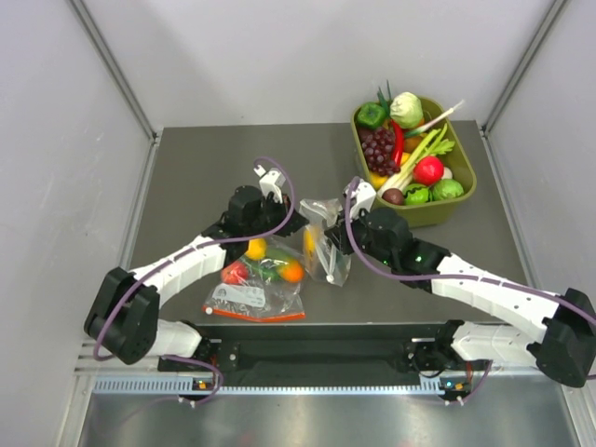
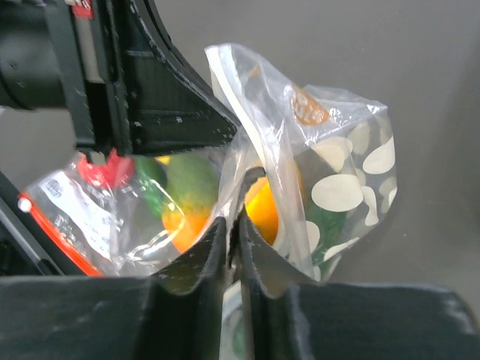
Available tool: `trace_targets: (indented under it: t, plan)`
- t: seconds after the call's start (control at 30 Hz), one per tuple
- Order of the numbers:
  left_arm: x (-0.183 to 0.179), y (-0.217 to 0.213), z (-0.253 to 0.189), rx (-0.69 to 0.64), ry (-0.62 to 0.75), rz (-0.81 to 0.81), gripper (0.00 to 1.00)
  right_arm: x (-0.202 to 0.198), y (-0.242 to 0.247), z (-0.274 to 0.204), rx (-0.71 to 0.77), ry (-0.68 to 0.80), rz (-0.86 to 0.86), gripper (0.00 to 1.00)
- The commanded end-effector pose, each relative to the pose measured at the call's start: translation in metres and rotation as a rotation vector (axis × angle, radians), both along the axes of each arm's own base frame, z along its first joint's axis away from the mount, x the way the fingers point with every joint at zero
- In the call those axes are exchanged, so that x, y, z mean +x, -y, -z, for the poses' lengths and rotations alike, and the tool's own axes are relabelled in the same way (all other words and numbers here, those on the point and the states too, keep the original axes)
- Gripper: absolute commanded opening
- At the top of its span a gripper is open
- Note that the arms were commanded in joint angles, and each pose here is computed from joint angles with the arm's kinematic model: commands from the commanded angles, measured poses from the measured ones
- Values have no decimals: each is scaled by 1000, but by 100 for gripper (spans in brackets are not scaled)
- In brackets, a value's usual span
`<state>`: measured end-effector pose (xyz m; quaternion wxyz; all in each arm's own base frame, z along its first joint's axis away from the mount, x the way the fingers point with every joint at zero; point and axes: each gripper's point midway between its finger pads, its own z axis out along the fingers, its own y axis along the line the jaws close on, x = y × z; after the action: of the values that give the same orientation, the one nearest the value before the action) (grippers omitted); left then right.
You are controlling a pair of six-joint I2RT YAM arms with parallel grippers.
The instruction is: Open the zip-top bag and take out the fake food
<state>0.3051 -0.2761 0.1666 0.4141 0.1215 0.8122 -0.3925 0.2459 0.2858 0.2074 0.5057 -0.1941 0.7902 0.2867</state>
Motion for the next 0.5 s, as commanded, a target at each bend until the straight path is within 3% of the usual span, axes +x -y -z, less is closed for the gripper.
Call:
trace_targets:
  t: [0.0,0.03,0.33,0.47]
  plan:
    - [-3,1,-20,-30,65,19,0,7,-8,-27,44,33,-5,4]
    - [-4,1,-22,-32,66,22,0,8,-9,-30,44,39,-8,0]
    - [0,0,-62,-50,118,7,0,-11,-23,-83,125,128,-164,0]
    - [6,-3,-73,-28,143,-11,0,-16,-16,-85,94,129,-170,0]
